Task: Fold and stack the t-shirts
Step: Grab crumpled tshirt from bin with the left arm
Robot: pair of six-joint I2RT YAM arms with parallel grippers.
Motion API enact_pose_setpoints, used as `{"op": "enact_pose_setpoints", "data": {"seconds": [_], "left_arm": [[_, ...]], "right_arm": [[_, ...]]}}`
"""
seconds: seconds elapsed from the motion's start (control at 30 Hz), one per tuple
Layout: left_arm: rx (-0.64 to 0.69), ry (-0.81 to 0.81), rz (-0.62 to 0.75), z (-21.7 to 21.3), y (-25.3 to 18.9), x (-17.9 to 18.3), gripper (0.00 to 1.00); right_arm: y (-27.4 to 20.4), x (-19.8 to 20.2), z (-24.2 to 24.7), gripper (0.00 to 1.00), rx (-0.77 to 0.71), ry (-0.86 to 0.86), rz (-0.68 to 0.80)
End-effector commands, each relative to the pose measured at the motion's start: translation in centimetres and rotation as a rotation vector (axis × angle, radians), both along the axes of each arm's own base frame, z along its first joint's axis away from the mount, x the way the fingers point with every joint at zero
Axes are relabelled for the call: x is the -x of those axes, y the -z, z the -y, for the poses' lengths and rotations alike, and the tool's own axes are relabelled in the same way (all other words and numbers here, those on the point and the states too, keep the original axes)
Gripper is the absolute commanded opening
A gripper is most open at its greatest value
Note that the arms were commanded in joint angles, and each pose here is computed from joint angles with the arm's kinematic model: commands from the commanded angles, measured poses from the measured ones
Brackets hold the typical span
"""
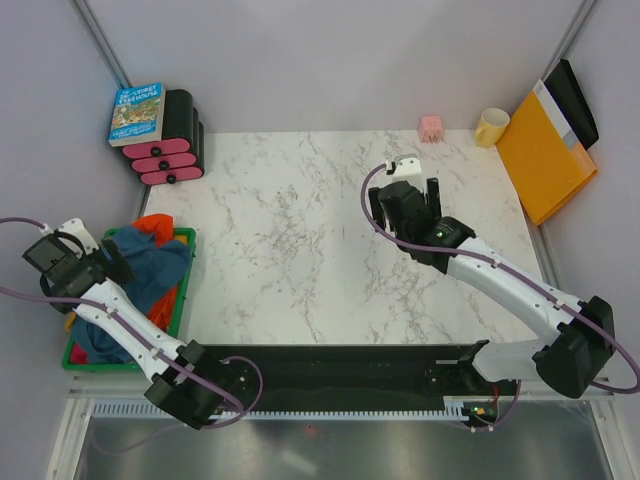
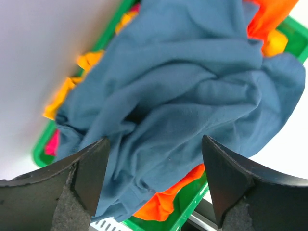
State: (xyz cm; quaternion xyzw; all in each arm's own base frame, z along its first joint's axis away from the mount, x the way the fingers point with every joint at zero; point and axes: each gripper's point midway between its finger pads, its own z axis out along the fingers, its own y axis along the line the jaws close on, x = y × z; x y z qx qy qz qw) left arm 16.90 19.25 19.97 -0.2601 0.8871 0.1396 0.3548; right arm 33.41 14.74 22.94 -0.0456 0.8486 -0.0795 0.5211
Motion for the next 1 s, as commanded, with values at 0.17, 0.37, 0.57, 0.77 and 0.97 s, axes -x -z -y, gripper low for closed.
{"op": "enact_pose_setpoints", "data": {"seconds": [0.17, 0.37, 0.57, 0.77, 0.97], "left_arm": [[0.025, 0.012, 0.006, -1.4, 2.2, 0.8, 0.79], [0.003, -0.051, 0.026, -3.5, 1.6, 2.5, 0.8], [-0.007, -0.08, 0.061, -4.4, 0.9, 3.7, 0.83], [0.057, -0.057, 0.04, -4.5, 2.9, 3.8, 0.63], [0.107, -0.042, 0.004, -4.9, 4.6, 3.8, 0.02]], "right_arm": [[-0.3, -0.4, -0.7, 0.98, -0.026, -0.02, 0.016], [-0.1, -0.2, -0.5, 0.98, -0.025, -0.016, 0.015], [0.3, -0.2, -0.5, 0.98, -0.03, -0.01, 0.008], [1.1, 0.1, -0.5, 0.98, -0.038, -0.007, -0.007], [1.5, 0.2, -0.6, 0.98, -0.052, 0.0, -0.015]]}}
